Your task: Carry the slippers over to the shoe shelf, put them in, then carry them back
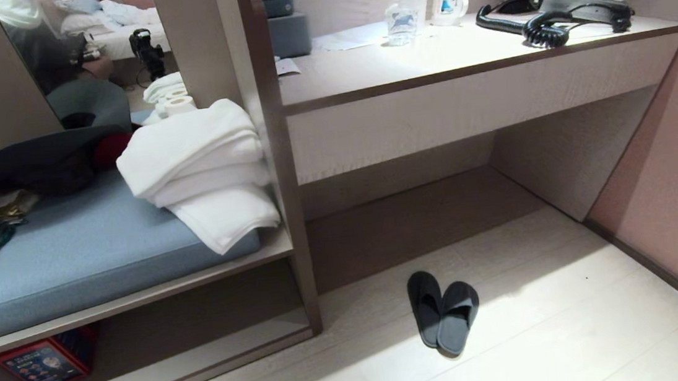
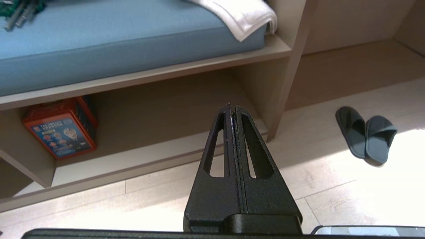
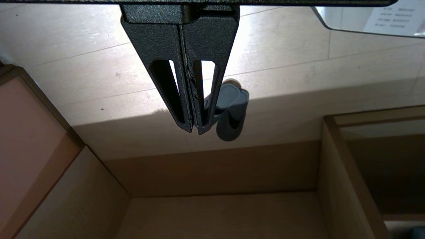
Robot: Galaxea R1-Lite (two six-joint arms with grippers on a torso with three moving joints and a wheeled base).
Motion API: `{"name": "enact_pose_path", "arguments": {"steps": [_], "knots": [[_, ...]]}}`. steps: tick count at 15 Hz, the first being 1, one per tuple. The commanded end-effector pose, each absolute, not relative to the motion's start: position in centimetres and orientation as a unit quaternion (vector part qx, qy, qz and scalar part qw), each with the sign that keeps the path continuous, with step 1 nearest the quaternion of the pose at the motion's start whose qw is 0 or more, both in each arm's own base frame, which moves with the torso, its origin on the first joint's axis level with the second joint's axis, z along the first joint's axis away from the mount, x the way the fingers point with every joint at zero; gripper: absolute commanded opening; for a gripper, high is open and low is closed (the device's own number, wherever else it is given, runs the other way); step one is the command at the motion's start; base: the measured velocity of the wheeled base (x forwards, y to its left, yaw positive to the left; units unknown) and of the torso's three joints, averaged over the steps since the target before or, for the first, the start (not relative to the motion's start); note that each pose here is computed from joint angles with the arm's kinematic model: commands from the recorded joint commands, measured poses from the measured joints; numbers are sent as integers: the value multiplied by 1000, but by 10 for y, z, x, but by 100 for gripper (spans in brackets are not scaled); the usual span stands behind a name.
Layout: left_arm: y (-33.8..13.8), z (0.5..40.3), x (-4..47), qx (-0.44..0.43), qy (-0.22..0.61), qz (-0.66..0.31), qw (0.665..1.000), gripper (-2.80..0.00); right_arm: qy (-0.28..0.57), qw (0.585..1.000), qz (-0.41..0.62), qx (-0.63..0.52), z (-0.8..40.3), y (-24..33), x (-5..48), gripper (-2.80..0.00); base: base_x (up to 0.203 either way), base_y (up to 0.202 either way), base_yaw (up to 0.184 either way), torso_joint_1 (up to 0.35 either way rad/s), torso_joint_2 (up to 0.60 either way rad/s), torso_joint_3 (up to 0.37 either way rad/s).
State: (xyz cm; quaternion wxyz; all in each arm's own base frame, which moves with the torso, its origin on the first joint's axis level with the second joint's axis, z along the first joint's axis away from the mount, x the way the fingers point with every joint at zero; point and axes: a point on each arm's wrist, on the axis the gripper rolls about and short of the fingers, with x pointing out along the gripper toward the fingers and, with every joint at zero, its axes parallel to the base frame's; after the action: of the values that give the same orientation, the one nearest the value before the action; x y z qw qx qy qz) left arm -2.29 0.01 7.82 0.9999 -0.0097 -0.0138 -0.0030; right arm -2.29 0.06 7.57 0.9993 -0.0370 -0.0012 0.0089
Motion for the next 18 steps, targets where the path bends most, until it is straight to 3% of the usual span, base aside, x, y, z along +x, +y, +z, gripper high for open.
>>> {"name": "enact_pose_path", "arguments": {"steps": [1,8,18], "knots": [[0,76,-22,-11,-10,-3,1000,-280,-1,999,9,-36,76,1,-23,-280,0,0,0,-1,2,203],[0,76,-22,-11,-10,-3,1000,-280,0,999,9,-44,75,1,-23,-280,0,0,0,5,2,183],[0,76,-22,-11,-10,-3,1000,-280,0,999,9,-44,76,1,-23,-280,0,0,0,0,0,11]]}}
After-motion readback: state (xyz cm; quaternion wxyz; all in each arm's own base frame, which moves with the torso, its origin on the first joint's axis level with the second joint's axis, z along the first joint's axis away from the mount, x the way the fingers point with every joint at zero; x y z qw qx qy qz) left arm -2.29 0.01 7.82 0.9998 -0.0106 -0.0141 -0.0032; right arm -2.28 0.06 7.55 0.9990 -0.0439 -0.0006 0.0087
